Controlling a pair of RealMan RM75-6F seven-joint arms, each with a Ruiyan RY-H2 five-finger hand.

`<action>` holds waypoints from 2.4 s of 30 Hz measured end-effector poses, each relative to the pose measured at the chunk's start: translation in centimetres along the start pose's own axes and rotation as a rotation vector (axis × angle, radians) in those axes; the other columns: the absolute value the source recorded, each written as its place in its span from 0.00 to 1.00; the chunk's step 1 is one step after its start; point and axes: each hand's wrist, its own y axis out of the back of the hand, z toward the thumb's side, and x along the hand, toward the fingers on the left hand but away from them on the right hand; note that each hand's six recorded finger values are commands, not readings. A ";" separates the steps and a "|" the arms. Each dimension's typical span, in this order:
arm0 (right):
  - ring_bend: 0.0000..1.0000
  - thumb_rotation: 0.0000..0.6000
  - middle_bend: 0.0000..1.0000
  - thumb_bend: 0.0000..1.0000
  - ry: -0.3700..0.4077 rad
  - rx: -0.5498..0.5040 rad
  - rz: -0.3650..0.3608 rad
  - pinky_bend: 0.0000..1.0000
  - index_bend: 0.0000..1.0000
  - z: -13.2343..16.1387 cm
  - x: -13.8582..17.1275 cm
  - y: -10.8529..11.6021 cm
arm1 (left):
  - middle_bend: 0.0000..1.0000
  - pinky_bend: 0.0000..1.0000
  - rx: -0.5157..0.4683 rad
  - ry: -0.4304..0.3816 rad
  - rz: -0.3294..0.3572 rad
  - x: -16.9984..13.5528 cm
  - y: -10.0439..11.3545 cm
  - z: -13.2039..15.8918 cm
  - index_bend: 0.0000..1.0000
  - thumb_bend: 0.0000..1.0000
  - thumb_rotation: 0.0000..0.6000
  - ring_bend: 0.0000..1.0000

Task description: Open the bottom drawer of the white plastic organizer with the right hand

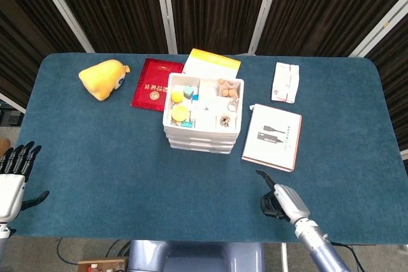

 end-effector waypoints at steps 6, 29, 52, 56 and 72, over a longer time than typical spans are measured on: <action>0.84 1.00 0.83 0.68 -0.048 -0.153 0.071 0.89 0.02 1.9 -2.8 -3.2 | 0.00 0.04 0.006 -0.009 0.008 0.0 0.3 -0.1 0.02 0.05 1.00 0.00; 0.84 1.00 0.83 0.71 -0.074 -0.515 0.090 0.89 0.09 9.0 -11.3 -8.5 | 0.00 0.04 -0.070 0.013 0.001 0.6 0.6 -0.8 0.02 0.05 1.00 0.00; 0.84 1.00 0.83 0.72 -0.126 -0.877 0.050 0.89 0.09 10.2 -15.4 -9.6 | 0.00 0.03 -0.076 0.004 0.008 1.0 0.8 -0.9 0.02 0.05 1.00 0.00; 0.84 1.00 0.83 0.72 -0.130 -0.916 0.064 0.89 0.09 10.3 -15.6 -10.0 | 0.00 0.03 -0.079 0.004 0.004 1.0 0.8 -0.9 0.02 0.05 1.00 0.00; 0.84 1.00 0.83 0.74 -0.107 -1.096 0.104 0.89 0.11 11.3 -16.5 -10.4 | 0.00 0.03 -0.096 0.008 -0.001 1.0 0.8 -1.0 0.02 0.05 1.00 0.00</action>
